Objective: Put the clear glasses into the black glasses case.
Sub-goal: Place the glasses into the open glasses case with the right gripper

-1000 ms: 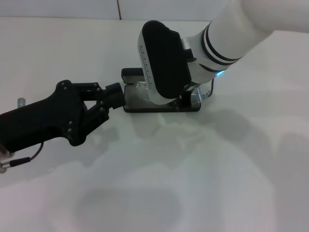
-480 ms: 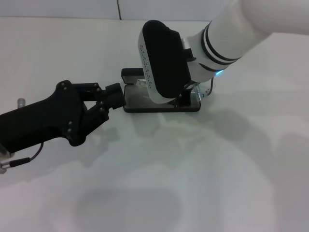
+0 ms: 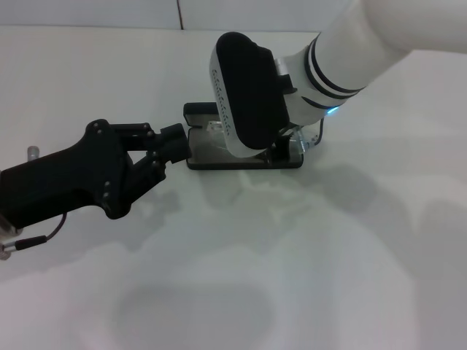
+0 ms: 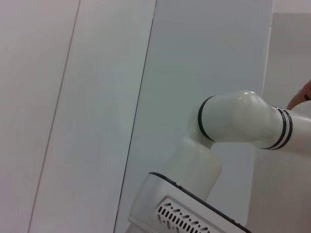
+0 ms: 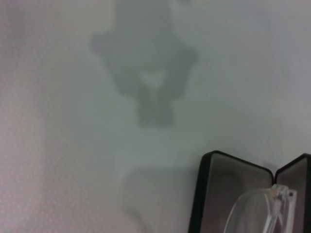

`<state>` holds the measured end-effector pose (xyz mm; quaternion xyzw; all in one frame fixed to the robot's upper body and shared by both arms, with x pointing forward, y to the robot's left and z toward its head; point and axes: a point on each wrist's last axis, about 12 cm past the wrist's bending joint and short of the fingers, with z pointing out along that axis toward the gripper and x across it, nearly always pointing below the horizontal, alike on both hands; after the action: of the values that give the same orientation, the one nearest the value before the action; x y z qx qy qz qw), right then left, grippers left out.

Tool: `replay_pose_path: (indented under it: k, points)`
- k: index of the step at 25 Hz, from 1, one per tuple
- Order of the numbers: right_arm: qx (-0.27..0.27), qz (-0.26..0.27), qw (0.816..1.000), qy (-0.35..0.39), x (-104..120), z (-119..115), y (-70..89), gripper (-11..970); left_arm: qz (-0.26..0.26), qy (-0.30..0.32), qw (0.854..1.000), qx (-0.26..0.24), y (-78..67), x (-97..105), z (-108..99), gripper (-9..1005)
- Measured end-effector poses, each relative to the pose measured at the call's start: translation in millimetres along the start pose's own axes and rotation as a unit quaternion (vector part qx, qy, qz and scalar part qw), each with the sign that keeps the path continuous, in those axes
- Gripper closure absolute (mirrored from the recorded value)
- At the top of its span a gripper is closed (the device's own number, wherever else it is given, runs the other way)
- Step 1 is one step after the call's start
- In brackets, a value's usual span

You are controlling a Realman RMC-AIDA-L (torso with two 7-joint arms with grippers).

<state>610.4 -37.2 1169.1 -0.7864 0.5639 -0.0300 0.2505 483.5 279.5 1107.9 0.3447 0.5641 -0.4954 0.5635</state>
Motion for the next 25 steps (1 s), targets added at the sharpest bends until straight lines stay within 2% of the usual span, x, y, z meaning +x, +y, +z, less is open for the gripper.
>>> replay_pose_path:
  k: [13,16,19,25]
  points:
    - [0.0,-0.009,1.0,0.001,-1,0,2.2,841,-0.002,0.0,1.0,-0.001,0.4,-1,-1,897]
    - [0.029,0.014,0.999,-0.008,1,-2,0.7,834,-0.001,0.001,1.0,-0.001,0.7,-1,-1,898]
    - [0.066,0.01,0.998,-0.017,3,-4,6.5,827,-0.001,0.001,1.0,-0.001,0.8,-1,-2,898]
    - [0.085,-0.008,0.996,-0.024,1,-6,15.3,633,0.001,-0.002,1.0,-0.005,1.7,-3,-3,898]
